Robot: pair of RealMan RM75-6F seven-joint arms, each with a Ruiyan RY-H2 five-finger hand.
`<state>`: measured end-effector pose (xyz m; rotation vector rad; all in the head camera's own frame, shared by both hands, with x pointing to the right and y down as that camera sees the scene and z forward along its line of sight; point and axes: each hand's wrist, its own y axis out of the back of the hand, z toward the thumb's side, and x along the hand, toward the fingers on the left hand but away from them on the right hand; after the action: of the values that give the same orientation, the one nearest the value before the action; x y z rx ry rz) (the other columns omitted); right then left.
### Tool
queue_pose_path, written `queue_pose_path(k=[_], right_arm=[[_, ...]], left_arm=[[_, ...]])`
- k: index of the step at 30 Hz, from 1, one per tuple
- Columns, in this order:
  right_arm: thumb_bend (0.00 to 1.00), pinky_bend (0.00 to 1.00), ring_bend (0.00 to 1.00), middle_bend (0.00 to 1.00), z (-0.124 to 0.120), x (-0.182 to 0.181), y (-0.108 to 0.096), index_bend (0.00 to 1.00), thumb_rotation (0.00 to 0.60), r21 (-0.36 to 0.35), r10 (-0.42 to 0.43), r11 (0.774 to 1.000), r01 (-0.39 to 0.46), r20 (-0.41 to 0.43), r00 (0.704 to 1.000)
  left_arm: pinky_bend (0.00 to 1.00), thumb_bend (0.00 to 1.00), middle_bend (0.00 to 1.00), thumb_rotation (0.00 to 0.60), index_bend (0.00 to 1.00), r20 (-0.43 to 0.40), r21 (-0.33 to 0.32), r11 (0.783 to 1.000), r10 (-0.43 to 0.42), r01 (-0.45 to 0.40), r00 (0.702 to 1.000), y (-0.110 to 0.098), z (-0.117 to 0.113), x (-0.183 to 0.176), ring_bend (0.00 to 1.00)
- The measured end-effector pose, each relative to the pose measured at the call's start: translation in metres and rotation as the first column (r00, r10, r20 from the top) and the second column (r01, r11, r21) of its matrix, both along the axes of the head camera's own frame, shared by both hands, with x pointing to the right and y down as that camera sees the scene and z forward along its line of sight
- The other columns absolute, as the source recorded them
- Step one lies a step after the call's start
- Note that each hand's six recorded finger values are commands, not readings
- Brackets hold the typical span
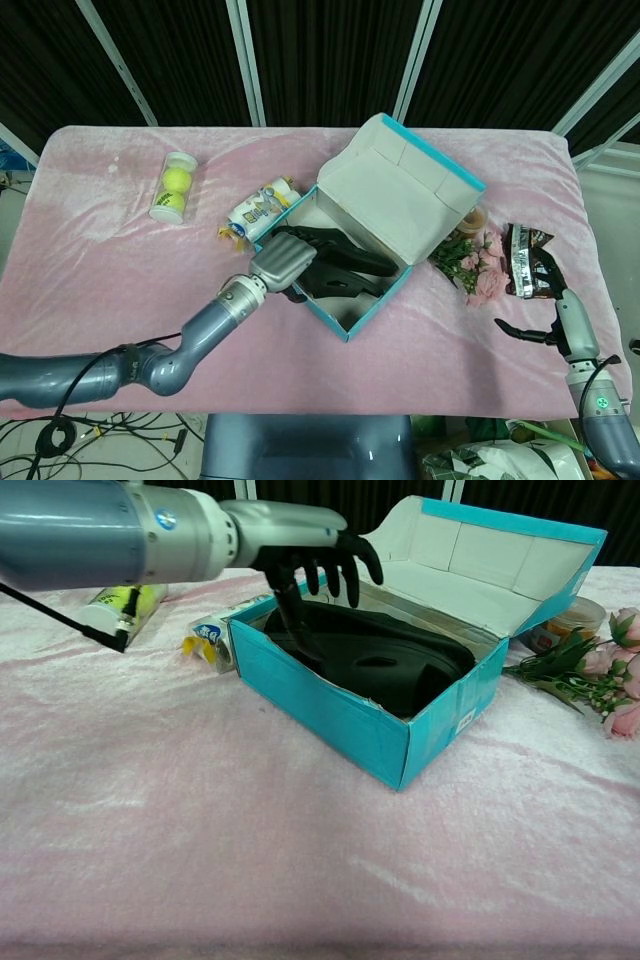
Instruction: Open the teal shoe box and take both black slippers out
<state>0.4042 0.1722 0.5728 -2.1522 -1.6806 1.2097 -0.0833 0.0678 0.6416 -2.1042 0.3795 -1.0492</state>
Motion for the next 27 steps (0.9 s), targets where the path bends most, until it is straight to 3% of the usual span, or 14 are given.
queue_pose_path(k=[7, 27], right_arm=[[0.0, 0.14, 0.0, 0.0, -0.003, 0.009, 0.003, 0.0, 0.6, 0.002, 0.02, 1.0, -0.02, -0.01, 1.0], [0.0, 0.14, 0.0, 0.0, -0.003, 0.017, 0.005, 0.0, 0.6, -0.002, 0.055, 0.998, -0.055, 0.013, 0.998]], left_arm=[[0.29, 0.12, 0.29, 0.6, 0.19, 0.028, -0.033, 0.999, -0.001, 0.002, 1.0, 0.005, 0.016, 0.032, 0.24], [0.34, 0.22, 0.31, 0.6, 0.2, 0.063, -0.024, 1.0, -0.011, 0.012, 0.998, 0.016, 0.04, 0.032, 0.3]])
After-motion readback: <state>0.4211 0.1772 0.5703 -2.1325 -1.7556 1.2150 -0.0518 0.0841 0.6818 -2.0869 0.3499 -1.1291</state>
